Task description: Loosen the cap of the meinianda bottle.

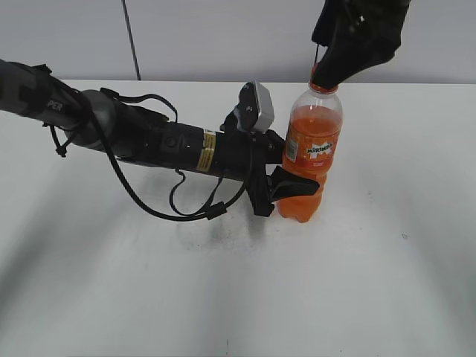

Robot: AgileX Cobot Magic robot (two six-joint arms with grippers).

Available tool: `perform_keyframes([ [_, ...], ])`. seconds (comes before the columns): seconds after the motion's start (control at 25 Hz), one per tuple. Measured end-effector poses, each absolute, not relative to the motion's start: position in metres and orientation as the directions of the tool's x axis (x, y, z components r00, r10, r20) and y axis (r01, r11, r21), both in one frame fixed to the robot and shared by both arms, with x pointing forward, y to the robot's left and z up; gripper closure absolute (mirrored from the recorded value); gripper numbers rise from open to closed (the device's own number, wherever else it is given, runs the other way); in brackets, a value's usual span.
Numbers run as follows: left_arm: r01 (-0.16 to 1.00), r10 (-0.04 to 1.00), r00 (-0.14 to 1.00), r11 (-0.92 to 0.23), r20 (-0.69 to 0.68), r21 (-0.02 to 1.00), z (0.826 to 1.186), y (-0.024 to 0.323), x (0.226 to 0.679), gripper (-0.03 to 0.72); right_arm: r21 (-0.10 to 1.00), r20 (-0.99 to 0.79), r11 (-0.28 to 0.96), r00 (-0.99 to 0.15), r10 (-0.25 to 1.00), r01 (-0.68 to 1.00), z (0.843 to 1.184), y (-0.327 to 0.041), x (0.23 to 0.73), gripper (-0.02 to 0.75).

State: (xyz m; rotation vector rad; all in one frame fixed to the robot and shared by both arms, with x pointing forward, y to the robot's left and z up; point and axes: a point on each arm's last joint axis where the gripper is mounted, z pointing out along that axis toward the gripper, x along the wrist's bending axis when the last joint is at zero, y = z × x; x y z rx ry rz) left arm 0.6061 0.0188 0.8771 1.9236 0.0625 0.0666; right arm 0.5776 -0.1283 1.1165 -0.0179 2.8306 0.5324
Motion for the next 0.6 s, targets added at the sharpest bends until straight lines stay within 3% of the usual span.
perform_keyframes([
  [0.12,0.011,0.076,0.997,-0.346,0.016,0.938,0.877,0.019,0.606,0.307,0.437,-0.213,0.897,-0.961,0.175,0.066,1.132,-0.129,0.568,0.172],
  [0.2,0.011,0.076,0.997,-0.346,0.016,0.938,0.877,0.019,0.606,0.307,0.49,-0.124,0.832,-0.924,0.363,0.261,1.14,-0.13,0.563,0.171],
  [0.28,0.011,0.077,0.997,-0.347,0.016,0.938,0.877,0.019,0.606,0.307,0.508,-0.002,0.704,-0.817,0.577,0.496,1.144,-0.132,0.561,0.171],
  [0.36,0.011,0.077,0.997,-0.347,0.016,0.938,0.877,0.019,0.606,0.307,0.471,0.107,0.498,-0.607,0.787,0.728,1.142,-0.137,0.563,0.17],
  [0.44,0.011,0.076,0.997,-0.346,0.016,0.938,0.877,0.019,0.606,0.307,0.443,0.137,0.374,-0.474,0.87,0.815,1.14,-0.14,0.566,0.17],
  [0.6,0.011,0.076,0.997,-0.346,0.016,0.938,0.877,0.019,0.606,0.307,0.415,0.144,0.318,-0.407,0.902,0.852,1.133,-0.14,0.571,0.173],
])
